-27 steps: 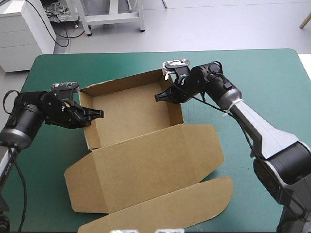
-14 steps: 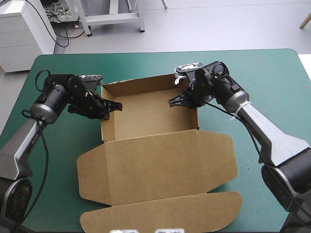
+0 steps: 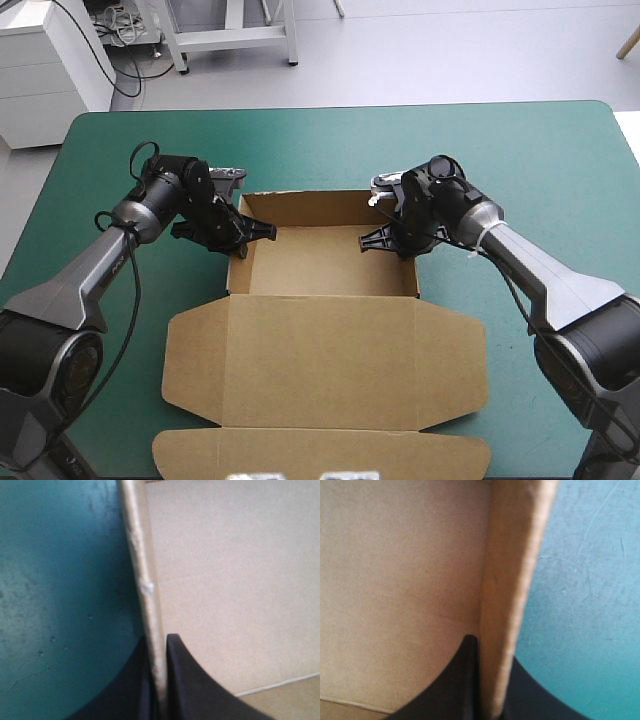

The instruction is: Fold the box

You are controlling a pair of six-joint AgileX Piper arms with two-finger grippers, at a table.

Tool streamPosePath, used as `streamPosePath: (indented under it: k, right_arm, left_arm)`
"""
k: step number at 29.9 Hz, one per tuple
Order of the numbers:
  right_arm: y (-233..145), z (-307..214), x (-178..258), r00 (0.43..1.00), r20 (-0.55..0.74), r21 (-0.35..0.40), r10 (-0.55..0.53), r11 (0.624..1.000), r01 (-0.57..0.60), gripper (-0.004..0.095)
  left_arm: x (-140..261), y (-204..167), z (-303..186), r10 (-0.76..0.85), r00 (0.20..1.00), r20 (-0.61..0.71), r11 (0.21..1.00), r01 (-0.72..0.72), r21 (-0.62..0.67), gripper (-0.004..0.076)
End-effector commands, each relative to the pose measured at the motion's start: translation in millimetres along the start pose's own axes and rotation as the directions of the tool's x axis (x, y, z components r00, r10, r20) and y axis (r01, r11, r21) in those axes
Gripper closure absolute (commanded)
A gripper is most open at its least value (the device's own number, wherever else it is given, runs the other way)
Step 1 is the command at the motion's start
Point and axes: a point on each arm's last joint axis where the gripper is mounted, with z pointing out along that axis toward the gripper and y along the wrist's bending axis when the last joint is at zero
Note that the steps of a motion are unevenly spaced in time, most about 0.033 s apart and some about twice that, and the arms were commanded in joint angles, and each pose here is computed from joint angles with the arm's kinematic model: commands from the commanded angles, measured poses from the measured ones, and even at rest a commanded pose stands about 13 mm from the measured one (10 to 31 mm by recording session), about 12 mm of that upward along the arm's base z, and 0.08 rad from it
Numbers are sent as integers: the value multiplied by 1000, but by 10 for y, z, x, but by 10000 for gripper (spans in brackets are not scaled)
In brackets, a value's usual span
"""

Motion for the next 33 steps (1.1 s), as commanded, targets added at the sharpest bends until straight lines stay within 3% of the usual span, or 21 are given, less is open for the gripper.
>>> streamPosePath:
  k: [1,6,9,14,17,20,24,33]
  right_arm:
    - [18,-185,-26,997,60,-13,-54,998,55,924]
    - [14,-169,-40,996,62,-5,-62,998,62,910]
    - [6,-235,-73,995,74,7,-65,998,65,794]
    - [-21,-375,-168,990,137,31,28,999,-32,462]
    - [-56,-388,-177,990,144,73,8,997,-19,397]
    - [-81,-389,-158,992,122,102,-7,995,-5,396]
    - [-70,-527,-213,989,147,95,-28,995,14,397]
    - [-46,-1401,-345,913,404,29,-56,998,49,397]
  left_arm:
    - [-80,-96,-198,77,989,127,996,-81,24,731]
    - [-93,-94,-181,85,988,133,996,-88,21,729]
    - [-100,-98,-190,90,986,138,995,-94,22,668]
    - [-103,-127,-189,70,987,144,995,-79,57,411]
    - [-113,-139,-192,62,986,156,995,-73,70,249]
    - [-132,-144,-214,61,982,177,995,-75,71,158]
    - [-192,-156,-377,83,976,203,994,-95,52,155]
    - [-405,-351,-1425,142,895,422,983,-177,45,165]
